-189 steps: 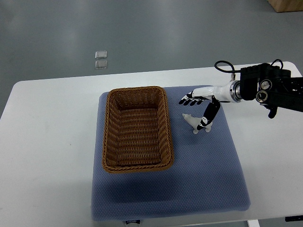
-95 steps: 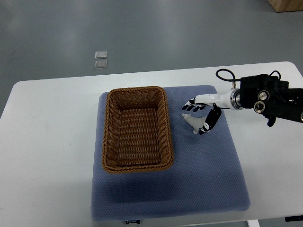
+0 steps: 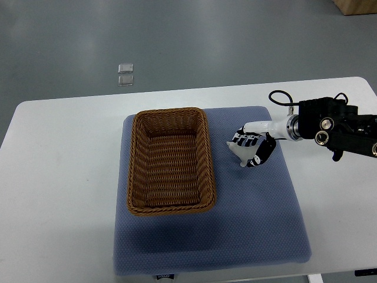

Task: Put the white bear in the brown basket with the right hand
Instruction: 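Close the right hand fingers around the white bear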

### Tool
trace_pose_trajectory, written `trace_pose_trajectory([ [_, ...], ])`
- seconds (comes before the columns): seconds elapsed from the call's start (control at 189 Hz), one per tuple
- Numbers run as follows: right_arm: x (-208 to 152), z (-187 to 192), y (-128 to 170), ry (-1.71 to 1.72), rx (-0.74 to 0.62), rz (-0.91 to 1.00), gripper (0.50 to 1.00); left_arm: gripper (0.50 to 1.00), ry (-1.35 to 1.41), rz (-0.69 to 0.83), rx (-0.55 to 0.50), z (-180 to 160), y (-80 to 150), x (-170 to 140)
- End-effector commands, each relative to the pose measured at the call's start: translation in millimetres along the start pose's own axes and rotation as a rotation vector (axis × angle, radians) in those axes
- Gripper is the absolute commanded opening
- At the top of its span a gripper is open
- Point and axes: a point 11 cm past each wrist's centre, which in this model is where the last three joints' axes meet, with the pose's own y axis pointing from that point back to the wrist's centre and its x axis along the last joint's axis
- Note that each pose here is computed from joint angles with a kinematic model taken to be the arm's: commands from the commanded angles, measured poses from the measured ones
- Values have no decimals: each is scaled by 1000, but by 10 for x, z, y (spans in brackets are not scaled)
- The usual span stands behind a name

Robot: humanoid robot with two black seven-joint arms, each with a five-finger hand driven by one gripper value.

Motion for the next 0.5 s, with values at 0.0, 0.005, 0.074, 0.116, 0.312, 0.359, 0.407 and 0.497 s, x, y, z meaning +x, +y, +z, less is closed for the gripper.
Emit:
trace_pose_trajectory([
  [0.0, -5, 7, 0, 9, -3, -1, 582, 1000, 0, 0, 0, 0, 0, 0],
  [0.005, -5, 7, 0, 9, -3, -1, 582, 1000, 0, 0, 0, 0, 0, 0],
  [0.074, 7, 16, 5, 13, -5, 4, 500, 1000, 0, 0, 0, 0, 0, 0],
  [0.116, 17, 26, 13, 10, -8, 5, 500, 1000, 0, 0, 0, 0, 0, 0],
  [0.312, 105, 71, 82, 4, -18, 16, 500, 1000, 0, 0, 0, 0, 0, 0],
  [0.359, 143, 86, 111, 2, -21, 25, 500, 1000, 0, 0, 0, 0, 0, 0],
  [0.407, 227, 74, 157, 9, -22, 40, 500, 1000, 0, 0, 0, 0, 0, 0],
  [0.497, 413, 18, 282, 31, -17, 68, 500, 1000, 0, 0, 0, 0, 0, 0],
])
